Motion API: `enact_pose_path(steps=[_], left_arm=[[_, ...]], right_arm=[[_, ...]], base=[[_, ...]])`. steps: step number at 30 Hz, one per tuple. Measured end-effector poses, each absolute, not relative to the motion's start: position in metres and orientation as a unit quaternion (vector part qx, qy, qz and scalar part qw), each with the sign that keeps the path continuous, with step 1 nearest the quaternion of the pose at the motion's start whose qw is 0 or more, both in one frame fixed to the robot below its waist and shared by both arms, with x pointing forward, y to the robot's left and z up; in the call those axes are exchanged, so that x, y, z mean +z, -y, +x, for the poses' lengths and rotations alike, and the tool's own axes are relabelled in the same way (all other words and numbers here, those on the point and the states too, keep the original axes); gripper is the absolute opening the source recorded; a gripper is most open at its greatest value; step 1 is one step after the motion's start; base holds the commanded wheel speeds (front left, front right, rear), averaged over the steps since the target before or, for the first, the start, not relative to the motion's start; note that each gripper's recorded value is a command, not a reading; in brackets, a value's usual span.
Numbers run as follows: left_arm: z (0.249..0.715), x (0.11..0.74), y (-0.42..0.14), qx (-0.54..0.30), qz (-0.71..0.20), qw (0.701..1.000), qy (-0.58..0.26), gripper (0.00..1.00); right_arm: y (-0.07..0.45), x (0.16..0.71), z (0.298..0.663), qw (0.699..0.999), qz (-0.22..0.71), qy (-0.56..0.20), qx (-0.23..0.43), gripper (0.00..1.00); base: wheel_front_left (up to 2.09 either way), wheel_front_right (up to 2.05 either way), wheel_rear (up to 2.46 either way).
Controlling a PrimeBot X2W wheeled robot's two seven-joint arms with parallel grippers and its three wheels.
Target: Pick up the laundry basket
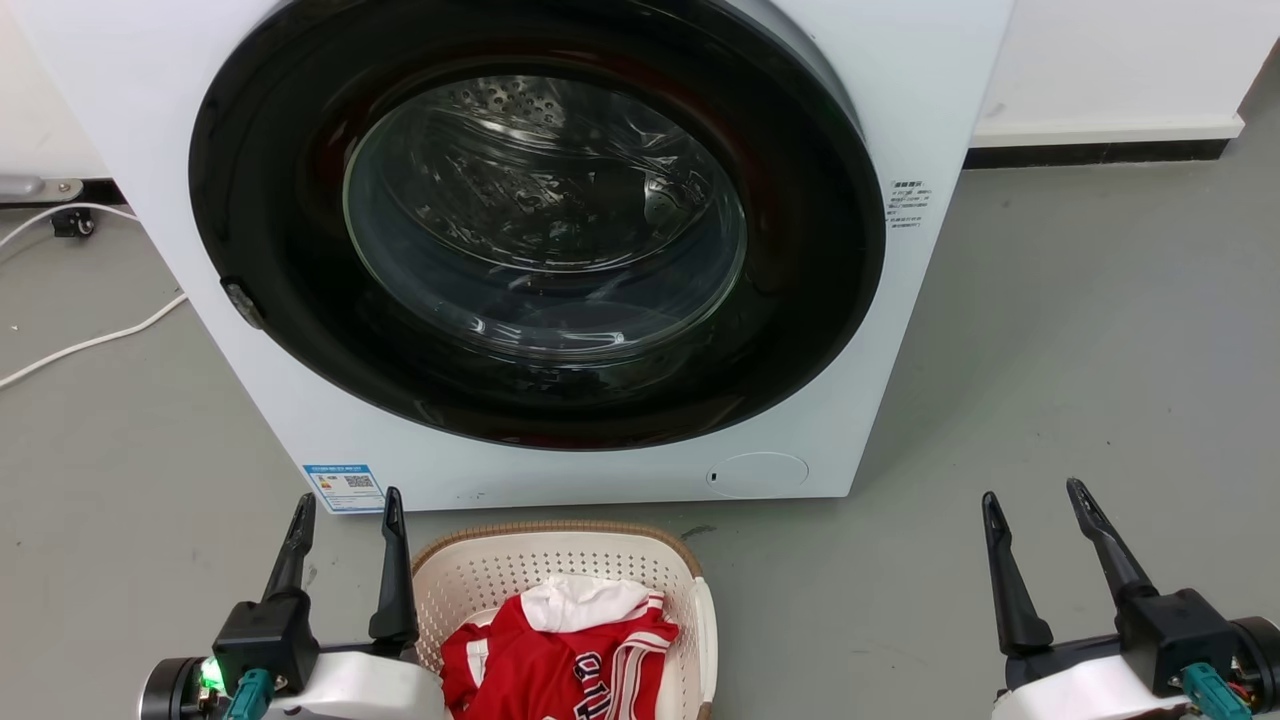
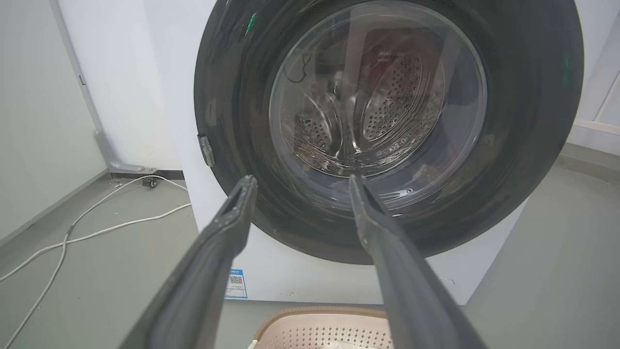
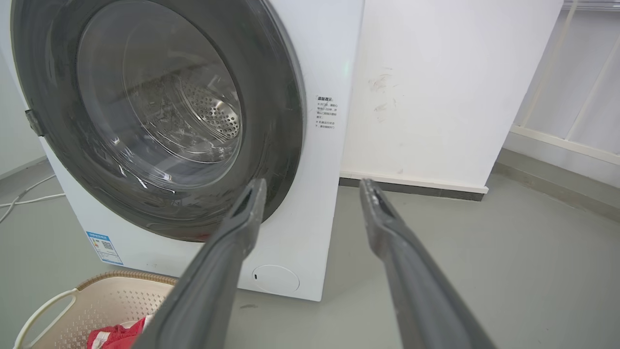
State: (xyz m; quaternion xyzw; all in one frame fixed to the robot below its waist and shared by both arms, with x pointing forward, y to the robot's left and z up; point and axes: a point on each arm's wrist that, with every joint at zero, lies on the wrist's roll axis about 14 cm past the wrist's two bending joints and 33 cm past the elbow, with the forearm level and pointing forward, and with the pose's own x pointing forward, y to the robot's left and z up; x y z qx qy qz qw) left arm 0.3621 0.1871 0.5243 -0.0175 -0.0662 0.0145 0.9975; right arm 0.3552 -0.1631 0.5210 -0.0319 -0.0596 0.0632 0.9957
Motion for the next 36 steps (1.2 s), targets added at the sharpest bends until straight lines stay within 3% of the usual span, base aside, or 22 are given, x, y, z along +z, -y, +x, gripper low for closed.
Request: enact_pose_path(steps=[36], left_arm=[[0.3595, 0.5228, -0.1922, 0.023, 0.007, 0.997, 0.067, 1.0]], right_arm=[[0.1655, 0.5174, 0.3534, 0.997, 0.001, 0.059, 0.057, 1.0]], base=[[0.0, 0.0, 0.0]])
